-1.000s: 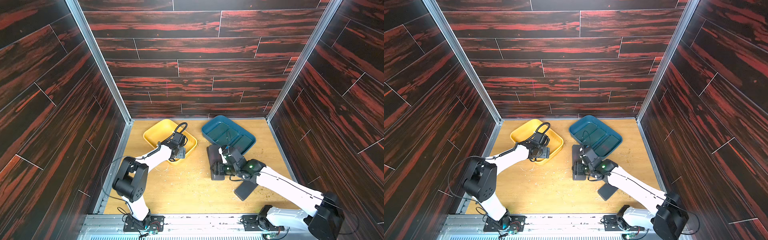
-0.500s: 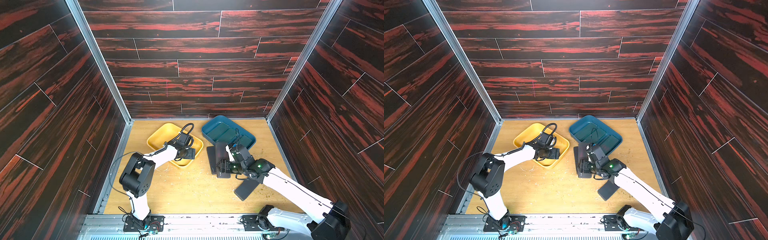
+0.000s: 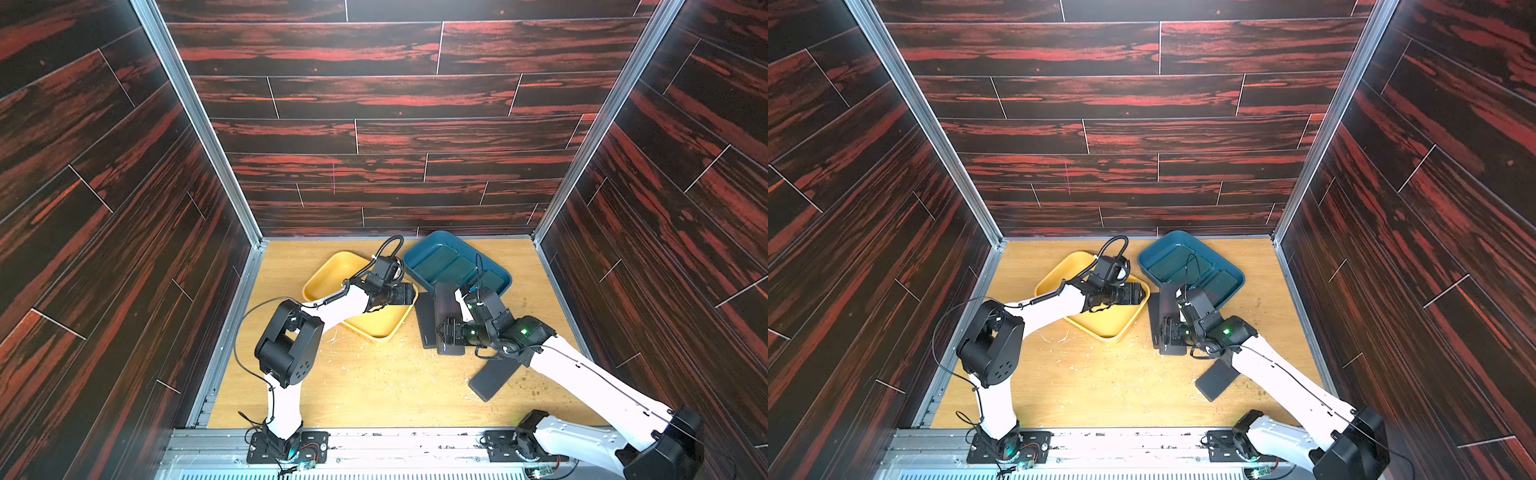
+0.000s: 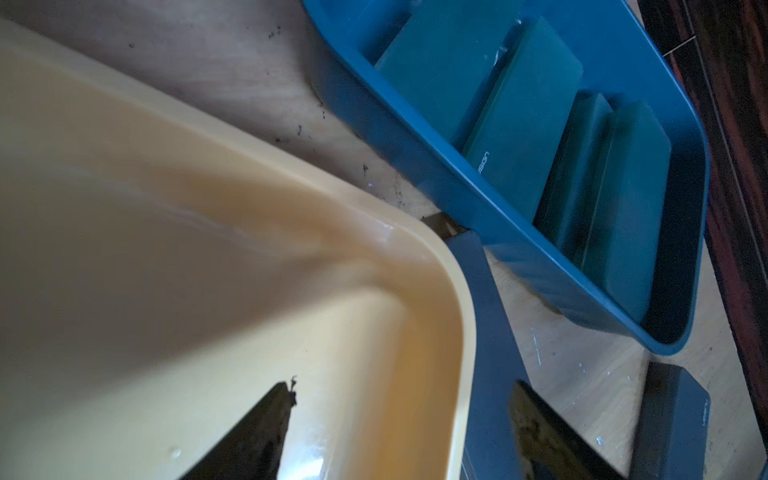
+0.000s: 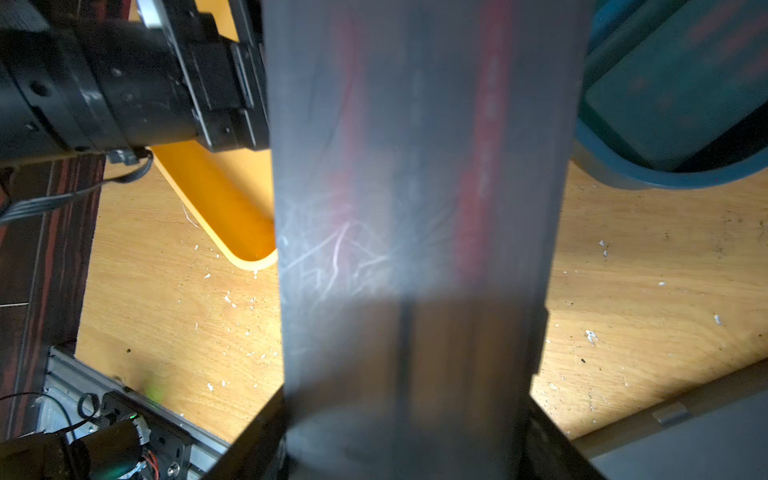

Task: Place the pencil cases by color into the storage box
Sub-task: Adjust the storage box at the center of the board, then place the pencil case at the storage box.

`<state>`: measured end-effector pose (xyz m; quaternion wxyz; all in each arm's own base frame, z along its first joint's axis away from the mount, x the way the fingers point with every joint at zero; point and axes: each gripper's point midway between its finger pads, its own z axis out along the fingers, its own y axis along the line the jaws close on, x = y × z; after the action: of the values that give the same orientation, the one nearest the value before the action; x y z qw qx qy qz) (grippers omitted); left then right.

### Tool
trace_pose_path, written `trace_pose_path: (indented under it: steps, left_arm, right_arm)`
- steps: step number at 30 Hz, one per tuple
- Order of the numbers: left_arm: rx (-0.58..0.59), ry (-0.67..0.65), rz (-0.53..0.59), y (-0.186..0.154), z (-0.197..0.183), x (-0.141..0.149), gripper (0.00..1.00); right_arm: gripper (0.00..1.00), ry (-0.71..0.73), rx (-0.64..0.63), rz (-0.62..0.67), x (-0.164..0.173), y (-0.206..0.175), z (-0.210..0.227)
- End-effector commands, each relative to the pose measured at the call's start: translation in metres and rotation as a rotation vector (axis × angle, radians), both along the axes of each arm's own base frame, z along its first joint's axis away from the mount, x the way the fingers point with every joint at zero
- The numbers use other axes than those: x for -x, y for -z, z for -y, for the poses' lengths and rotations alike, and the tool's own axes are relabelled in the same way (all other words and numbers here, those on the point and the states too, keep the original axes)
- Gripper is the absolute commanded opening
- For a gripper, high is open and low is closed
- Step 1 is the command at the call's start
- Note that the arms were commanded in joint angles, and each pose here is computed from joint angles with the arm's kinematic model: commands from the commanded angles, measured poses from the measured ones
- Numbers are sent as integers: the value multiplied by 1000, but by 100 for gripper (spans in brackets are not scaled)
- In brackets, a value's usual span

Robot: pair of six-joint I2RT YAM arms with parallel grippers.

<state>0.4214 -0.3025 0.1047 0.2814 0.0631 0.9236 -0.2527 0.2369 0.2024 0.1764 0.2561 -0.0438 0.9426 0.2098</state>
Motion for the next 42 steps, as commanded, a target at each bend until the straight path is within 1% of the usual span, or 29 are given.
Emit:
trace_pose_path:
  steps: [1, 2, 3, 4, 5, 9, 11, 14, 16, 22, 28, 33, 42]
  left_arm:
    - [1, -51, 89, -42, -21, -4, 83]
    - [3, -81, 100, -49, -33, -5, 83]
    - [-5, -112, 92, -49, -45, -5, 83]
    - [0, -153, 112, -63, -61, -3, 83]
    - [-4, -195, 120, -69, -76, -3, 83]
    - [-23, -366, 164, -90, -132, 10, 83]
    - [-48, -470, 206, -98, -159, 22, 83]
    - [-55, -570, 238, -107, -186, 39, 84]
    - [-40, -636, 248, -108, -201, 52, 84]
    - [-4, -748, 285, -107, -230, 83, 84]
    - [22, -790, 315, -110, -244, 103, 84]
    - [7, -807, 345, -115, -253, 112, 84]
    - [10, -808, 354, -114, -254, 115, 84]
  right_arm:
    - [54, 4, -35, 61, -11, -25, -6]
    - [54, -3, -38, 60, -13, -25, -8]
    - [54, -7, -41, 59, -14, -26, -11]
    - [54, -11, -42, 61, -17, -27, -14]
    - [54, -13, -44, 62, -19, -27, -17]
    - [54, -23, -53, 58, -32, -25, -34]
    - [54, -32, -64, 64, -40, -27, -47]
    - [54, -32, -80, 69, -53, -28, -67]
    - [54, -32, -96, 70, -63, -30, -83]
    - [54, -13, -174, 50, -88, -28, -125]
    - [54, 24, -210, 24, -110, -17, -154]
    - [53, 39, -230, 0, -121, -6, -175]
    - [53, 78, -224, -59, -134, 19, -198]
